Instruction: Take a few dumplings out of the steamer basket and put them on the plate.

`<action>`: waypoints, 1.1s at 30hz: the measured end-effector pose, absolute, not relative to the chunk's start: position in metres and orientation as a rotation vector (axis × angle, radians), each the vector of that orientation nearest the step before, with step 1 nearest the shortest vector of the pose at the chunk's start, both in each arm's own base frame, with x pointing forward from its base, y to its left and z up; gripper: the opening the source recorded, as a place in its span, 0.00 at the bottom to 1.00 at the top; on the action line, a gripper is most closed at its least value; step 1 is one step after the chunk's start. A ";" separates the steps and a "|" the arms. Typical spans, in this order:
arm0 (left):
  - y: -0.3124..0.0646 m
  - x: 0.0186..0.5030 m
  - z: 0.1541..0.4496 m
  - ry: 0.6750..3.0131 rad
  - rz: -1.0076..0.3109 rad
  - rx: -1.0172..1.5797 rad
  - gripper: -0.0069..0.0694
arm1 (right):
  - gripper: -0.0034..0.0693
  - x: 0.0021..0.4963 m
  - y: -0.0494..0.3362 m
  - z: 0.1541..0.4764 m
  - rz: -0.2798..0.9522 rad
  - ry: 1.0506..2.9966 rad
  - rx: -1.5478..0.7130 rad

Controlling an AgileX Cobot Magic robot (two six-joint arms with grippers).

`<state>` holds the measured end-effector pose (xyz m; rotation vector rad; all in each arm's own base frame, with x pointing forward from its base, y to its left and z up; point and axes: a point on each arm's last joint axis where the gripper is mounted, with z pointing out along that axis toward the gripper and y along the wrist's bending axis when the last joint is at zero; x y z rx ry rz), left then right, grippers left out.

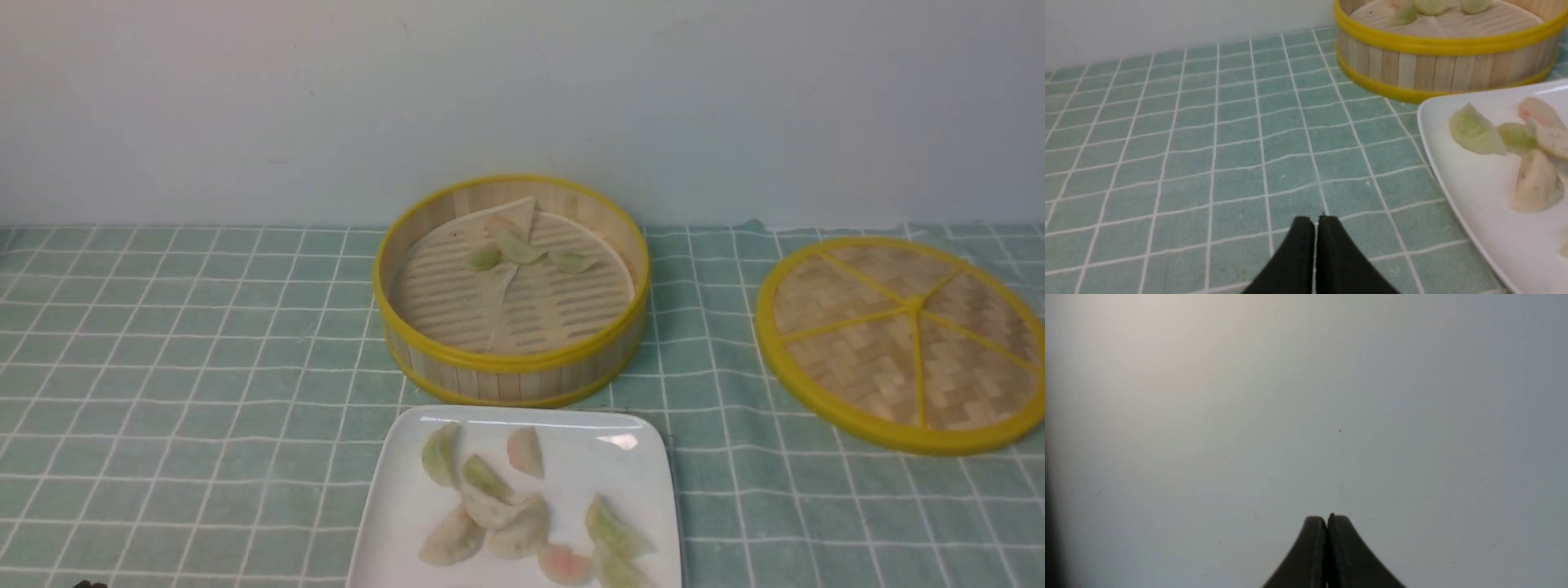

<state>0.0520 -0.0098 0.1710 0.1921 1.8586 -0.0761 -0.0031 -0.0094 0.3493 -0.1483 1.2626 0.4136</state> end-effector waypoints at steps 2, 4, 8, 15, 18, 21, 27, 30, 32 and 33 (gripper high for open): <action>-0.010 0.052 0.171 1.860 -0.072 0.189 0.08 | 0.03 -0.003 -0.009 0.349 0.414 1.263 -0.148; -0.010 0.052 0.171 1.860 -0.071 0.189 0.08 | 0.03 -0.003 -0.009 0.349 0.414 1.263 -0.148; -0.010 0.052 0.171 1.860 -0.071 0.189 0.08 | 0.03 -0.003 -0.009 0.349 0.414 1.263 -0.148; -0.010 0.052 0.171 1.860 -0.071 0.189 0.08 | 0.03 -0.003 -0.009 0.349 0.414 1.263 -0.148; -0.010 0.052 0.171 1.860 -0.071 0.189 0.08 | 0.03 -0.003 -0.009 0.349 0.414 1.263 -0.148; -0.010 0.052 0.171 1.860 -0.071 0.189 0.08 | 0.03 -0.003 -0.009 0.349 0.414 1.263 -0.148; -0.010 0.052 0.171 1.860 -0.071 0.189 0.08 | 0.03 -0.003 -0.010 0.349 0.405 1.263 -0.151; -0.010 0.052 0.171 1.861 -0.071 0.190 0.08 | 0.03 0.002 -0.007 0.340 0.393 1.300 -0.152; -0.010 0.052 0.171 1.861 -0.071 0.190 0.08 | 0.03 0.010 -0.004 0.325 0.353 1.352 -0.135; -0.010 0.052 0.171 1.861 -0.071 0.190 0.08 | 0.03 0.015 -0.002 0.315 0.323 1.387 -0.117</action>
